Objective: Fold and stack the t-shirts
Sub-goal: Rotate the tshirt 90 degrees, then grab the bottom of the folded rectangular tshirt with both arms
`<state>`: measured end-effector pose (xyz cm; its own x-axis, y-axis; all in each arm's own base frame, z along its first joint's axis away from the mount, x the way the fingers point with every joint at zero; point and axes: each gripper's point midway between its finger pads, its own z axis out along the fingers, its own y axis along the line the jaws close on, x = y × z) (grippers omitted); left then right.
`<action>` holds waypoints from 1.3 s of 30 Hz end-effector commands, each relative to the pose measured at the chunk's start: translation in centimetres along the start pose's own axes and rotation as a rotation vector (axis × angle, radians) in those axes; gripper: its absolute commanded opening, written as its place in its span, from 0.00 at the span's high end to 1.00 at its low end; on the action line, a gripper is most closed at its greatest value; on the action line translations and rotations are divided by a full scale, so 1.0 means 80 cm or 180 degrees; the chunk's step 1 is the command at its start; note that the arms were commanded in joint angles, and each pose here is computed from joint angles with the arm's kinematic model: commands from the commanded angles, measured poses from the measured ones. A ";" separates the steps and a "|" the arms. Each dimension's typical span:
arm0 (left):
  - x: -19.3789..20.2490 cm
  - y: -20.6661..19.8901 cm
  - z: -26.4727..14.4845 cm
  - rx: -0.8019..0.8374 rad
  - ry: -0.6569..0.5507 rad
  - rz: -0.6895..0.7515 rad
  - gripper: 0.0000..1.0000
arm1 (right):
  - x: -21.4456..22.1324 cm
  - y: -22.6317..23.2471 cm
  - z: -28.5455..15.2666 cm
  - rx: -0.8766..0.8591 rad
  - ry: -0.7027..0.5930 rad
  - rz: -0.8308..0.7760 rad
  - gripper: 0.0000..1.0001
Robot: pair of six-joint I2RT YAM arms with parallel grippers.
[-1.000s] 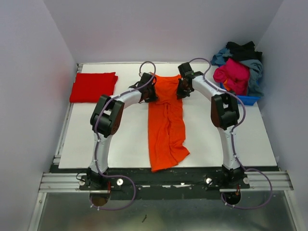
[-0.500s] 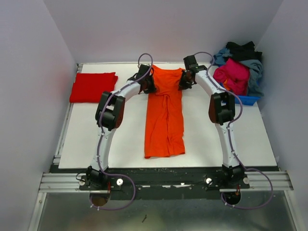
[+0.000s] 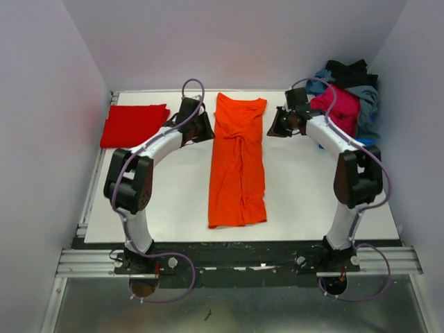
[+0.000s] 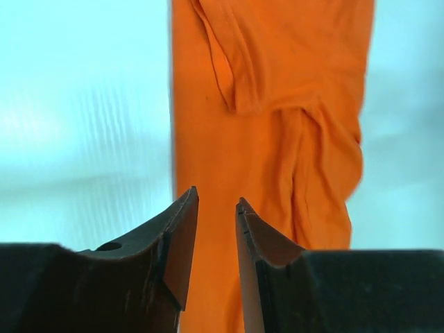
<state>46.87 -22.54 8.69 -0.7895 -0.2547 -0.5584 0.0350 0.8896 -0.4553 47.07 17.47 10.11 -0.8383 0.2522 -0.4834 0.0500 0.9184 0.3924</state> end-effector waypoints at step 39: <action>0.314 0.027 -0.194 0.0188 0.1022 -0.0377 0.49 | 0.421 -0.057 -0.138 -0.0044 0.1457 -0.0022 0.99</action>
<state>19.22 -20.46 4.73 -0.9175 -0.2401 -0.3172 -0.0344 0.8422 -0.5380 15.36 20.62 1.46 -0.9857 0.0597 -0.1578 -0.0219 0.8820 0.4707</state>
